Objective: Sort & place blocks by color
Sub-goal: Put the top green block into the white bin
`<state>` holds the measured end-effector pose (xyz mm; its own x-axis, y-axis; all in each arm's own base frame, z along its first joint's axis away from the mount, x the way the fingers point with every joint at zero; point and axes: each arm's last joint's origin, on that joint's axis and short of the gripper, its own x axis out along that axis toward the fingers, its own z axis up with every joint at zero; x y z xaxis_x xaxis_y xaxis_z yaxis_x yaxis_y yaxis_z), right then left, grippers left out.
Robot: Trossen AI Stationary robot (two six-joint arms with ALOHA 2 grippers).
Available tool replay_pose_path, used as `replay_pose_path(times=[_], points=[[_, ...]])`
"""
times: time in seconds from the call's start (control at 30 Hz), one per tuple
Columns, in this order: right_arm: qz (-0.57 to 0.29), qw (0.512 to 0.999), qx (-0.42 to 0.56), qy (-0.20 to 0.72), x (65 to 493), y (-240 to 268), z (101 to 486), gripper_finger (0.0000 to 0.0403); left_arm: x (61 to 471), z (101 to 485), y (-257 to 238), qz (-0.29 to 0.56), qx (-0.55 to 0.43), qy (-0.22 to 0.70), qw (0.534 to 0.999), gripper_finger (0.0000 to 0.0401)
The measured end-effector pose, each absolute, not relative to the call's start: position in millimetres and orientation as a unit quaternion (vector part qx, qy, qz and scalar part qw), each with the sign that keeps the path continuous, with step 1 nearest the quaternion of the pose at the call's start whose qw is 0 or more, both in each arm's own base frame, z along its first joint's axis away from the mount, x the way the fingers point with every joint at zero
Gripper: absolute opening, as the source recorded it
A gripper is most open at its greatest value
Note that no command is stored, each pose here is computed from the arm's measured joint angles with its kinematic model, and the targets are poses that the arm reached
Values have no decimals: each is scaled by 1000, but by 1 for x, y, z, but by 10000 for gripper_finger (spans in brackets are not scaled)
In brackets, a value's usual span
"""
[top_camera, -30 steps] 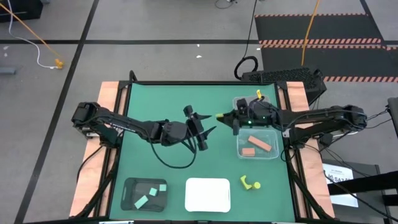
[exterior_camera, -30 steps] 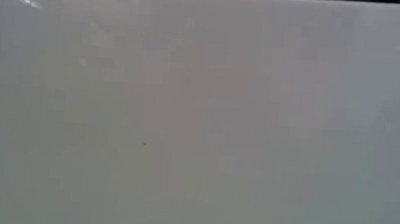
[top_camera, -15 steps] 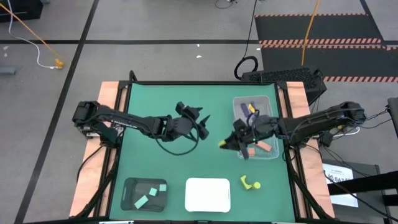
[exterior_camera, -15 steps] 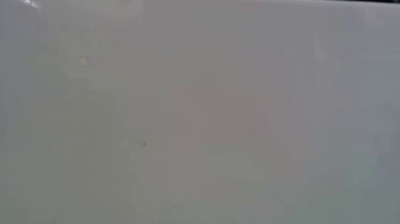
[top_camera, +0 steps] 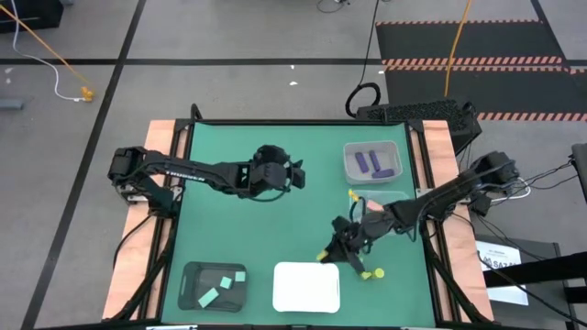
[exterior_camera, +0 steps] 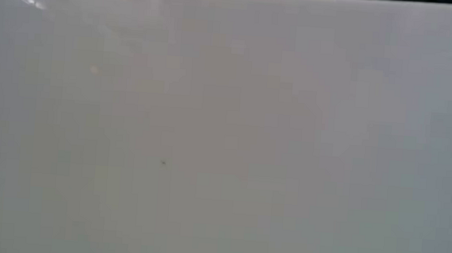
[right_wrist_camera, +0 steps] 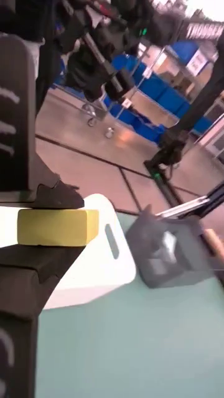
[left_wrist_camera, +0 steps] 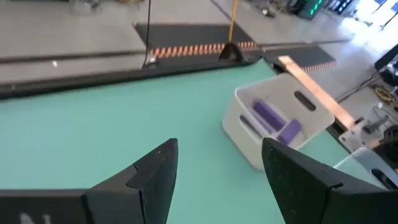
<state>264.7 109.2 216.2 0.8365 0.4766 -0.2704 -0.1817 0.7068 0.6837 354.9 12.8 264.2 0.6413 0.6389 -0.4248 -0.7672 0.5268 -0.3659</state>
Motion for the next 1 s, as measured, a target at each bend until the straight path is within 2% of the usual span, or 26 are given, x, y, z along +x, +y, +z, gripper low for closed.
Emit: replay_pose_path(times=[0.43,0.77,0.9,1.0], points=[[217,880,361,218,313,146,212,38,350,256,-20,357,-285,182,871,232],[142,847,410,306,312,161,183,38,341,250,-56,322,-253,233,882,232],[112,853,414,298,309,168,179,39,338,248,-63,317,-248,243,882,232],[100,860,410,286,307,172,180,76,337,248,-68,311,-245,247,884,232]])
